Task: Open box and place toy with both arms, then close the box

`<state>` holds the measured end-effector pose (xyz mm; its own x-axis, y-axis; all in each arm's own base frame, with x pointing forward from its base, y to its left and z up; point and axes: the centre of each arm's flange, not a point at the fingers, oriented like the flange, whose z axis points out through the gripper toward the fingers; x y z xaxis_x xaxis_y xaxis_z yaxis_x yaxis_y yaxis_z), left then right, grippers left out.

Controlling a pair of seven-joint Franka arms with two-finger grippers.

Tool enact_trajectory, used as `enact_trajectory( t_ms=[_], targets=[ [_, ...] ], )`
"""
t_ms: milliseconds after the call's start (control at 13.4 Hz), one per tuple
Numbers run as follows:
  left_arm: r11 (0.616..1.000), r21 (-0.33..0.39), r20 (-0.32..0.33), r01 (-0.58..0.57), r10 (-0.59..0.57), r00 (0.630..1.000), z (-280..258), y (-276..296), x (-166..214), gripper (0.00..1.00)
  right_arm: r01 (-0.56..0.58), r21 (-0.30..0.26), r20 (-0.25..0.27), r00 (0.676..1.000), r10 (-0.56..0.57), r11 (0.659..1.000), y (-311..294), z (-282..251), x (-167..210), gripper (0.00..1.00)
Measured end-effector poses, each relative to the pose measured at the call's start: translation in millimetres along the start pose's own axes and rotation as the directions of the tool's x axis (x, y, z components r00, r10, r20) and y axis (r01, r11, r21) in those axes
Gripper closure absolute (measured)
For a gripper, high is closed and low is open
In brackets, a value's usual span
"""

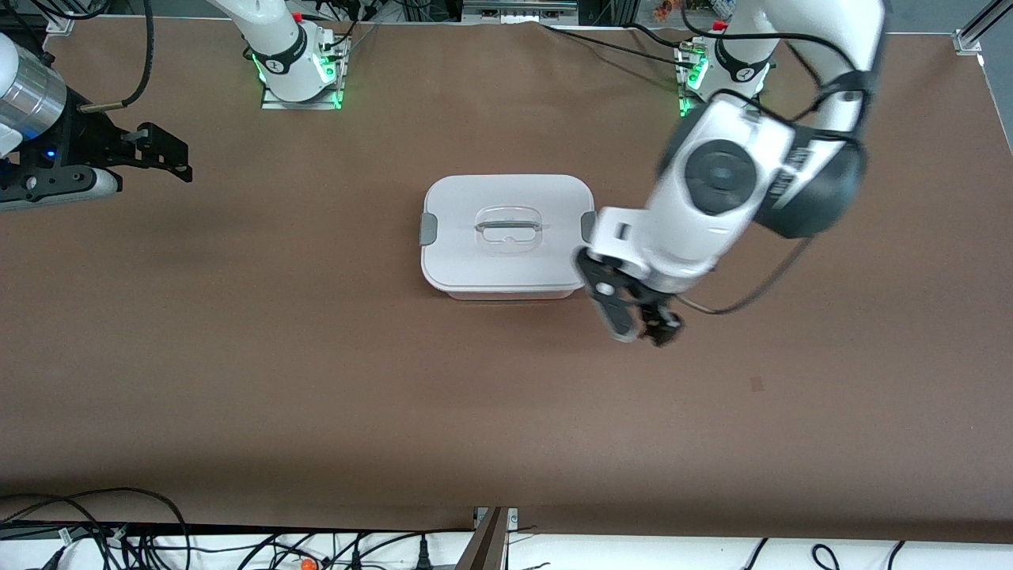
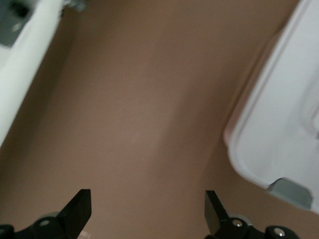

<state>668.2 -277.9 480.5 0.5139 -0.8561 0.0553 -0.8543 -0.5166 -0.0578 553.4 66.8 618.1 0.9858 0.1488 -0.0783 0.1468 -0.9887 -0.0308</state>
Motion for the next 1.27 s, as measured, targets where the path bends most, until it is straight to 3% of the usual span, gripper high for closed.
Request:
enact_trajectory(
  t_ms=[298, 447, 671, 820, 969, 1119, 1268],
  targets=[
    [0.964, 0.100, -0.017, 0.248, -0.248, 0.969, -65, -116, -133, 0.00, 0.006, 0.004, -0.001, 1.000, -0.006, 1.000, 0, 0, 0, 0.00],
    [0.931, 0.151, -0.032, 0.334, -0.333, 0.942, -99, -143, -185, 0.00, 0.007, 0.005, -0.001, 1.000, -0.007, 1.000, 0, 0, 0, 0.00],
    [0.883, 0.167, -0.045, 0.439, -0.438, 0.898, -136, -156, -246, 0.00, 0.007, 0.005, -0.001, 1.000, -0.007, 1.000, 0, 0, 0, 0.00],
    [0.799, 0.142, -0.036, 0.585, -0.586, 0.809, -146, -155, -277, 0.00, 0.008, 0.005, -0.001, 1.000, -0.008, 1.000, 0, 0, 0, 0.00],
    [0.653, 0.063, -0.011, 0.754, -0.755, 0.655, -147, -149, -293, 0.00, 0.008, 0.005, -0.001, 1.000, -0.008, 1.000, 0, 0, 0, 0.00],
    [0.511, 0.028, 0.024, 0.859, -0.860, 0.510, -147, -142, -299, 0.00, 0.008, 0.005, -0.001, 1.000, -0.008, 1.000, 0, 0, 0, 0.00],
    [0.438, 0.018, 0.049, 0.899, -0.898, 0.437, -145, -134, -301, 0.00, 0.008, 0.005, -0.002, 1.000, -0.008, 1.000, 0, 0, 0, 0.00]
  ],
)
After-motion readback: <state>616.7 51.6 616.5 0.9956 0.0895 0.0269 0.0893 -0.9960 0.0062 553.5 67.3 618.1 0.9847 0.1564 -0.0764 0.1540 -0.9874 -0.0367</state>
